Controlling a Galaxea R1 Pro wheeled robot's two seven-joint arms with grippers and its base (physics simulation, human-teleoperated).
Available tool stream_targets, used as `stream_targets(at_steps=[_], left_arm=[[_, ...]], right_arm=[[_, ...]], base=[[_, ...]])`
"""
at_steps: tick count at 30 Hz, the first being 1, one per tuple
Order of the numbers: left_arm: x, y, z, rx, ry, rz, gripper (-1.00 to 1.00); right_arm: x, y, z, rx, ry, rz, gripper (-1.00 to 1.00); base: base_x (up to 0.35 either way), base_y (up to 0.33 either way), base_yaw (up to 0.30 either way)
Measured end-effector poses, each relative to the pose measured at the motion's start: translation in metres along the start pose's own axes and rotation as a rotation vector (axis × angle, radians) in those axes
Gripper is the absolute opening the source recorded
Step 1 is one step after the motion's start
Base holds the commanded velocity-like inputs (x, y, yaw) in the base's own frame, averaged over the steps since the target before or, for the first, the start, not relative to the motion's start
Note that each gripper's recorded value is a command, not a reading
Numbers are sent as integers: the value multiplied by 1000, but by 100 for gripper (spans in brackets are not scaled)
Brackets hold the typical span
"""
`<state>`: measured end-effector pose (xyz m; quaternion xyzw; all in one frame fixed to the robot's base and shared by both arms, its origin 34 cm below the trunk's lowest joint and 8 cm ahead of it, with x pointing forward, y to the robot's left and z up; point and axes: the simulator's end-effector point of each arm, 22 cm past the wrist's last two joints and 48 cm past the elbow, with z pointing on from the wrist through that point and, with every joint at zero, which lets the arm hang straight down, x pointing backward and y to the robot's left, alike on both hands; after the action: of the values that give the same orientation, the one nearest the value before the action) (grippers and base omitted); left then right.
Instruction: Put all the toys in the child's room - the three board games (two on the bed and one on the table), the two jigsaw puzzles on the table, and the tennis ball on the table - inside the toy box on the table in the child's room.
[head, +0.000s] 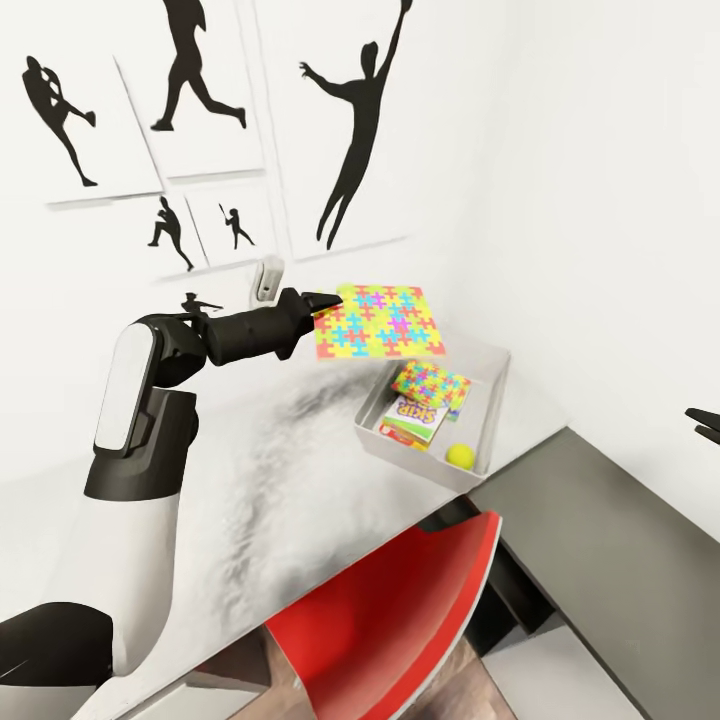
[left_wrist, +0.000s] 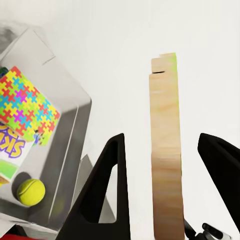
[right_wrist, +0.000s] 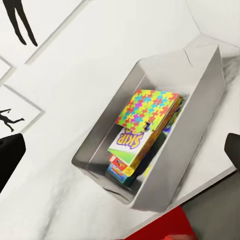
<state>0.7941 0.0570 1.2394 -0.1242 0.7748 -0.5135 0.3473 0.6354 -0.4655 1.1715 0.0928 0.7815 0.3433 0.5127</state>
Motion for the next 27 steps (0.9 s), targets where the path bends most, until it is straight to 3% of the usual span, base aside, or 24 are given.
stream_targets(at_steps=[11,20,25,27], left_arm=[[0,-1,4,-1,6,-2,-100],[-9,15,54,-88,90,-75,-100],[19,14,85,-97,183,-66,-100],[37,14,102,-92,244,-55,-100]], right_arm=[[0,-1,0,1,-2,2,100],[4,-4,2,10,11,3,100],[5,-4,2,11,12,0,100],[4,-4,2,11,13,-1,100]], base=[[120,0,1],[3,0,0],[0,0,-1],[0,0,-37]])
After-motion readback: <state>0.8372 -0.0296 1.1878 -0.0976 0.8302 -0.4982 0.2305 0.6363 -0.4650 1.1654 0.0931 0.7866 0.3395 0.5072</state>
